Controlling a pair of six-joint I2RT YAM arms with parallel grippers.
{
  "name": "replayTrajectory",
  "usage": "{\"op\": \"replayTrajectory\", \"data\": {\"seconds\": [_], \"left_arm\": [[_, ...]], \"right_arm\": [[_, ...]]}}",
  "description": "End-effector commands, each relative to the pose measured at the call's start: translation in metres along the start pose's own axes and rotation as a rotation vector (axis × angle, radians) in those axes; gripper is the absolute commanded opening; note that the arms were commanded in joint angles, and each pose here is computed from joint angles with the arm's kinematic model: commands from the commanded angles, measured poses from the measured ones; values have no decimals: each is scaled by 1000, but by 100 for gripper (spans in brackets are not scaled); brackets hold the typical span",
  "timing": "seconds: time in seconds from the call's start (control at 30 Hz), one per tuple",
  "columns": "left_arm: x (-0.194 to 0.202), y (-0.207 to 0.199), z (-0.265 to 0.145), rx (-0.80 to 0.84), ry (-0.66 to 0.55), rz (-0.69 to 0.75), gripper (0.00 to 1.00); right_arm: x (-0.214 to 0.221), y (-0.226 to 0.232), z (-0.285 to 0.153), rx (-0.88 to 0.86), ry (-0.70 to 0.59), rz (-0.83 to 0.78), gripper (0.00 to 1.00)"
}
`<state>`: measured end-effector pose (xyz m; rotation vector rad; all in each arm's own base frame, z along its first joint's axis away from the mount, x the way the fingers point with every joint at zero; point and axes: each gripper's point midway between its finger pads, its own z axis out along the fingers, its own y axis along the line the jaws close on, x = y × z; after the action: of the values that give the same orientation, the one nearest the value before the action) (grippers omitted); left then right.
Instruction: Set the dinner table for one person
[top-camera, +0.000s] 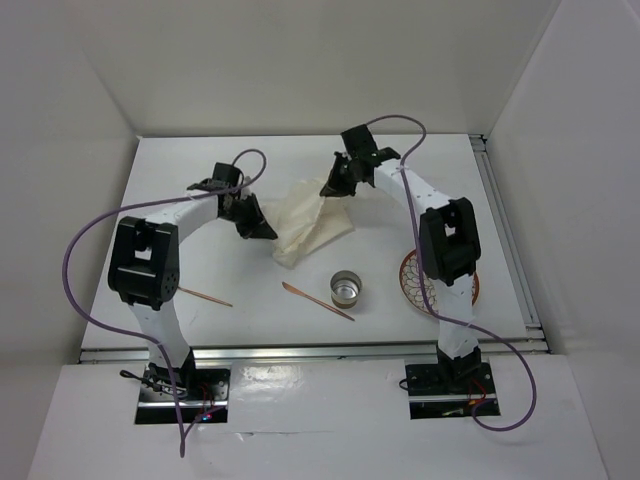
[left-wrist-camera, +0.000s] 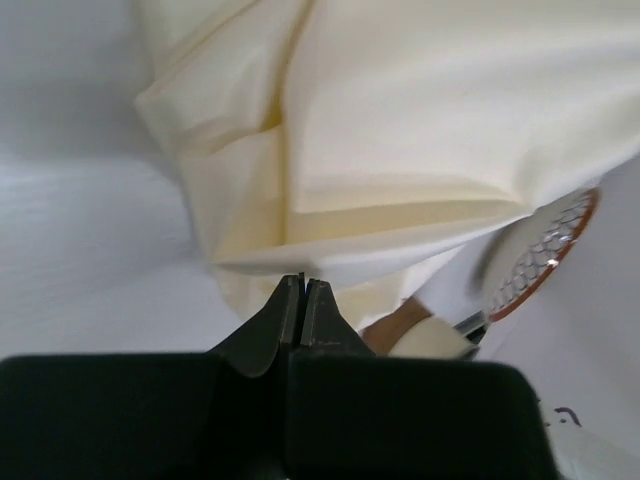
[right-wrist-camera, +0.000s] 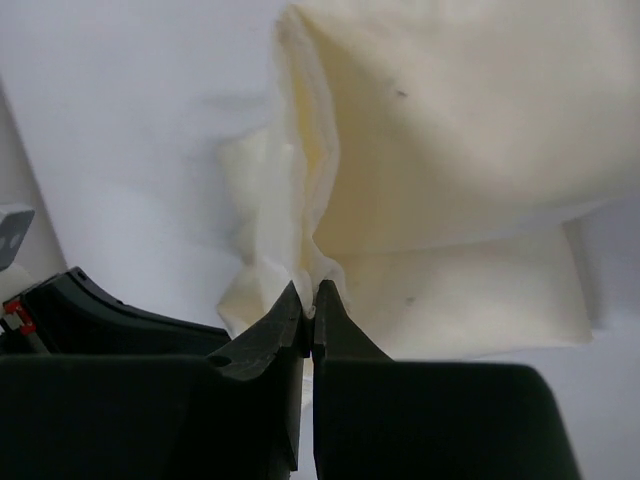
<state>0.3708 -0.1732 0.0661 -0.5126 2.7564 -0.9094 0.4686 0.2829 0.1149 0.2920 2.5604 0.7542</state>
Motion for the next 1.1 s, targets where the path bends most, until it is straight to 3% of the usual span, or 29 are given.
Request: {"op": "replayTrajectory", "data": {"seconds": [0.0, 0.07, 0.17, 0.27, 0.37, 0.4, 0.43, 0.57, 0.7, 0.87, 0.97, 1.07], "left_arm": [[-42, -62, -48, 96, -148, 119, 0], [-83, -95, -77, 143, -236, 146, 0], [-110, -144, -127, 219, -333, 205, 0], [-116, -161, -151, 240, -383, 231, 0], [-98, -144, -140, 222, -339, 197, 4], [-95, -136, -133, 212, -326, 188, 6], [-90, -128, -126, 200, -308, 176, 9], [-66, -85, -89, 131, -214, 111, 20], [-61, -53, -55, 68, -169, 67, 59], [-48, -34, -20, -19, -63, 49, 76], [-45, -29, -8, -60, -45, 89, 100], [-45, -27, -2, -88, -23, 103, 100]], "right_arm": [[-52, 78, -76, -182, -179, -98, 0], [-82, 106, -108, -262, -256, -129, 0], [-108, 141, -151, -357, -343, -186, 0], [-109, 146, -175, -365, -377, -200, 0], [-90, 121, -189, -302, -393, -177, 0], [-76, 83, -165, -207, -366, -141, 0], [-68, 80, -193, -211, -410, -143, 0], [-9, 8, -199, -98, -381, -102, 0], [64, -61, -193, 4, -275, -37, 0], [110, -103, -177, 98, -172, 47, 0], [119, -110, -173, 118, -149, 80, 0], [119, -110, -173, 117, -149, 90, 0]]}}
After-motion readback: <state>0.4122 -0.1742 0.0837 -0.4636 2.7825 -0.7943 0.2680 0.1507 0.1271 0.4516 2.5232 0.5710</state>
